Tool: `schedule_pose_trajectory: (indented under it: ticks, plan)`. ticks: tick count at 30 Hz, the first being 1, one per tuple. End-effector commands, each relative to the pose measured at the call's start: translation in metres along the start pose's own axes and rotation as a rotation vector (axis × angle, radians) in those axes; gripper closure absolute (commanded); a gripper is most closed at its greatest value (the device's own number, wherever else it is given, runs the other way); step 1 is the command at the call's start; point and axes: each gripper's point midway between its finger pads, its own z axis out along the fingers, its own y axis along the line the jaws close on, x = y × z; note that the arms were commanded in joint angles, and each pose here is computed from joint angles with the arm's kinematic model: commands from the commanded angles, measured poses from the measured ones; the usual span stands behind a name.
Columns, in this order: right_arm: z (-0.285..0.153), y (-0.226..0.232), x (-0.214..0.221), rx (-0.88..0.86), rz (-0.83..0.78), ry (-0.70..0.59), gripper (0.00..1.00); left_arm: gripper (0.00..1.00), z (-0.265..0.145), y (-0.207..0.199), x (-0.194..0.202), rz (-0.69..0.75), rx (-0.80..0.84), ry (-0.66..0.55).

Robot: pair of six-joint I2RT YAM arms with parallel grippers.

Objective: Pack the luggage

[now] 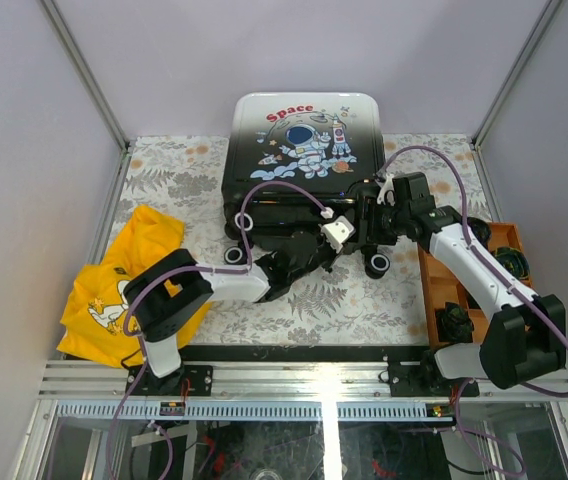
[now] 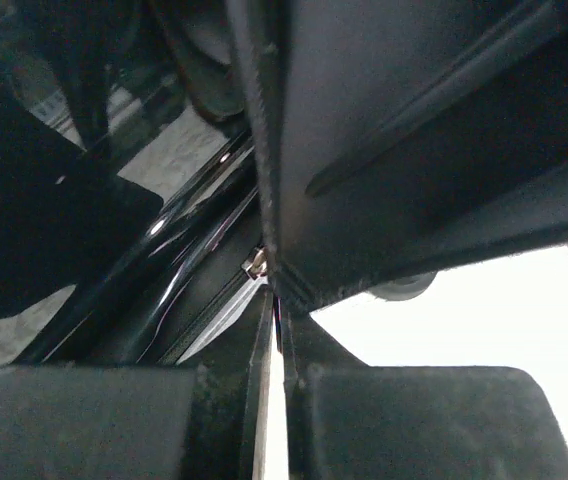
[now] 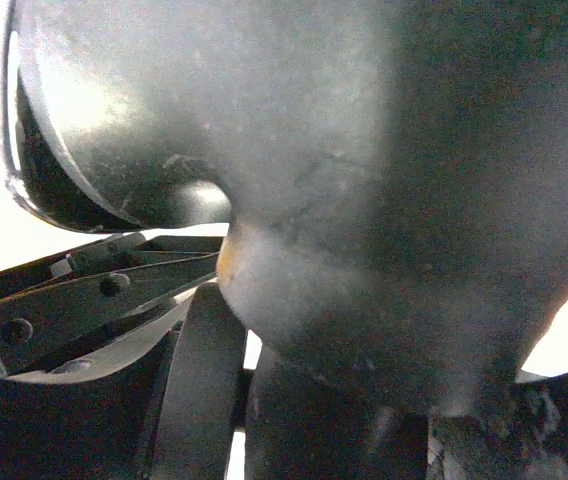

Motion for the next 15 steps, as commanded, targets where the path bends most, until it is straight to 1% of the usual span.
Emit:
schedule_pose_trajectory:
  ticks: [1, 4, 6, 7, 8, 9, 12, 15]
  plan:
    - [-0.024, 0.064, -0.020, -0.241, -0.282, -0.104, 0.71, 1.00, 0.005, -0.072, -0.070, -0.012, 0.287, -0.228]
    - [-0.031, 0.044, -0.020, -0.168, -0.297, -0.089, 0.42, 1.00, 0.013, -0.061, -0.057, -0.053, 0.230, -0.192]
    - [-0.039, 0.031, -0.017, -0.160, -0.301, -0.075, 0.22, 1.00, 0.011, -0.053, -0.050, -0.060, 0.202, -0.180]
    - [-0.046, 0.024, -0.014, -0.161, -0.299, -0.063, 0.09, 1.00, 0.009, -0.050, -0.050, -0.058, 0.193, -0.177]
    - [-0.051, 0.016, -0.013, -0.155, -0.303, -0.059, 0.03, 1.00, 0.007, -0.047, -0.049, -0.058, 0.189, -0.174]
    - [-0.059, 0.010, -0.012, -0.154, -0.310, -0.065, 0.00, 1.00, 0.004, -0.046, -0.047, -0.053, 0.191, -0.170]
    - [-0.077, -0.004, -0.011, -0.187, -0.319, -0.077, 0.01, 1.00, -0.002, -0.041, -0.042, -0.033, 0.189, -0.155]
    - [-0.079, -0.019, -0.017, -0.169, -0.275, -0.098, 0.01, 1.00, -0.006, -0.039, -0.036, -0.024, 0.190, -0.140]
